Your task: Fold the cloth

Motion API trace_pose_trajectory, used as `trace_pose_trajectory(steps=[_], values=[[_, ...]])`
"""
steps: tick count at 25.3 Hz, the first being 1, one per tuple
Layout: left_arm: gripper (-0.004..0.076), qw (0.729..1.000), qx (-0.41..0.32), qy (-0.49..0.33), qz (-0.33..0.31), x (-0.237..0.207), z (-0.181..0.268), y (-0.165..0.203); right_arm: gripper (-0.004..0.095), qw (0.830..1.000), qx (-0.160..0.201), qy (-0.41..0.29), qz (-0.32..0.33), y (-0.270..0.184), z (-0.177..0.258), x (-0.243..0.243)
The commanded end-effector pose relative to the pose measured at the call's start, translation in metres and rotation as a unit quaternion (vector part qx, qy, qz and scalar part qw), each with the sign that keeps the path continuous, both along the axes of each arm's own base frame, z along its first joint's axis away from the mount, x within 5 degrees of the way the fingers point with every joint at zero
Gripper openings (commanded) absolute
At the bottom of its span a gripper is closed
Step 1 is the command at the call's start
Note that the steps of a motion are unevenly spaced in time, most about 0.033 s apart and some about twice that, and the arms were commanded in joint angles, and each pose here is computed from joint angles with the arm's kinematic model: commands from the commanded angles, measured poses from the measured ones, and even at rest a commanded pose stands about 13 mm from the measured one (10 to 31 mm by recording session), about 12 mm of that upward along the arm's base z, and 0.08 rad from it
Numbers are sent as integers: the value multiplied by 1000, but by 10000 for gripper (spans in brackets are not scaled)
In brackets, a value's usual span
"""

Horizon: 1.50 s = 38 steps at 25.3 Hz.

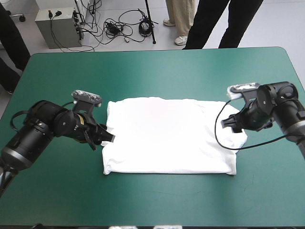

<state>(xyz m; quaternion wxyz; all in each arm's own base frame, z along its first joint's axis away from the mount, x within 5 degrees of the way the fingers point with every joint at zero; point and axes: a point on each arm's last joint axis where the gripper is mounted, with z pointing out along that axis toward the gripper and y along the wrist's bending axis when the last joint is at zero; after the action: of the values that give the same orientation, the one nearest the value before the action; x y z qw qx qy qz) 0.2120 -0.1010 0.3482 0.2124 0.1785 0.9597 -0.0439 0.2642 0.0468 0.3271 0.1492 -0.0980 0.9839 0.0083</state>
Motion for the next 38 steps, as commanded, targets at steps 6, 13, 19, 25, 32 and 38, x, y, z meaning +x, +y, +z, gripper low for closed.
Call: trace_pose_trajectory(steps=[6, 13, 19, 25, 32, 38], values=[[431, 987, 20, -136, 80, 26, 55, 35, 622, 984, -44, -166, -52, -18, 79, -7], [431, 995, 13, -55, 76, 78, 6, 36, 621, 984, -44, -164, -53, -18, 78, -8], [431, 996, 13, 61, 66, 113, -59, 20, 622, 983, -57, -166, -48, -19, 79, -8], [430, 992, 19, 106, 68, 113, -95, 19, 622, 982, -60, -173, -48, -20, 80, -6], [429, 988, 18, 138, 72, 112, -120, 17, 621, 981, -59, -178, -47, -20, 80, -6], [191, 988, 15, 133, 75, 113, -119, 17, 621, 981, -56, -179, -47, -19, 80, -6]])
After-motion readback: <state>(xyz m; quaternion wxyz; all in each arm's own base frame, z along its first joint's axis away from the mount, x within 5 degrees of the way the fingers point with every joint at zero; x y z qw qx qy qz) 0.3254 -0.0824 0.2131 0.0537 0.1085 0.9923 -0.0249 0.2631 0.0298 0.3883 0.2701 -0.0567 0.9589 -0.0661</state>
